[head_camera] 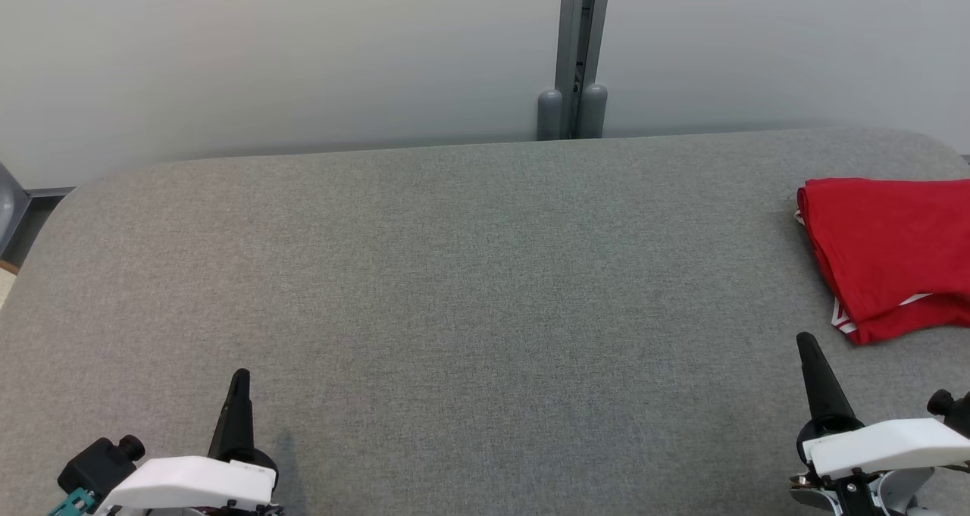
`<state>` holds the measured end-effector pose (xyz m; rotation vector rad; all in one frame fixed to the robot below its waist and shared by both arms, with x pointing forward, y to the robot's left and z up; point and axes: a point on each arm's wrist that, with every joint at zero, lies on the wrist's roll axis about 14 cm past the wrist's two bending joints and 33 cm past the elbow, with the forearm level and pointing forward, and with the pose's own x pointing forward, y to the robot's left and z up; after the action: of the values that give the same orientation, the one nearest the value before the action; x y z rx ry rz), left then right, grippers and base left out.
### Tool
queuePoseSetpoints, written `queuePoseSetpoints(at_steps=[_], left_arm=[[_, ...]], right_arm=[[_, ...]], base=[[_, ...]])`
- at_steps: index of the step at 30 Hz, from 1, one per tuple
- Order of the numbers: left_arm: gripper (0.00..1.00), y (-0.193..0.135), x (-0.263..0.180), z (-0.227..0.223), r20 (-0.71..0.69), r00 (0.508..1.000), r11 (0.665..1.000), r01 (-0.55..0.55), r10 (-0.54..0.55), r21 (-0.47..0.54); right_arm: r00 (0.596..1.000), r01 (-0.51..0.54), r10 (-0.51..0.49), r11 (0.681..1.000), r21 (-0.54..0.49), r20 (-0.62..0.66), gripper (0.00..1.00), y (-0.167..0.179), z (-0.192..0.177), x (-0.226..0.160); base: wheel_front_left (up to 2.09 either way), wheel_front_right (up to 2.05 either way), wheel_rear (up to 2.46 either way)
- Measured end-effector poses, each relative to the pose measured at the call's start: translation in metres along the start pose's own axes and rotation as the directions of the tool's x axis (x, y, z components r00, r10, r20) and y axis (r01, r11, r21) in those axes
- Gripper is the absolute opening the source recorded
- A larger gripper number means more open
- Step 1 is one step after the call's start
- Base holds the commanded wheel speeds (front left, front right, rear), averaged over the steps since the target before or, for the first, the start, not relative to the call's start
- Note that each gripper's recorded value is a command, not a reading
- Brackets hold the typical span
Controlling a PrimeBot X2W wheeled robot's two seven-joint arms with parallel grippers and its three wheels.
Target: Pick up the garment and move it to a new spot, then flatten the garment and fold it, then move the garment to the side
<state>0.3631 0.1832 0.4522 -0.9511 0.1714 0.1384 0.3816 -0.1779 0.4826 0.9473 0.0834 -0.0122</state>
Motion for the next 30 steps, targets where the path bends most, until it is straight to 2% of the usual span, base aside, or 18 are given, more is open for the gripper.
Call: queuePoseSetpoints(at_steps=[13, 30], left_arm=[[0.0, -0.006, 0.004, 0.007, 0.0, 1.0, 0.99, 0.026, -0.026, -0.138], [0.0, -0.014, 0.008, 0.016, 0.009, 0.998, 0.953, 0.067, -0.067, -0.294]], right_arm=[[1.0, 0.001, -0.003, 0.99, 0.139, 0.009, 0.0, -0.001, 0.006, 0.001], [1.0, -0.013, 0.007, 0.956, 0.293, 0.022, 0.0, 0.001, 0.013, 0.003]], base=[[0.0, 0.0, 0.0], [0.0, 0.0, 0.0]])
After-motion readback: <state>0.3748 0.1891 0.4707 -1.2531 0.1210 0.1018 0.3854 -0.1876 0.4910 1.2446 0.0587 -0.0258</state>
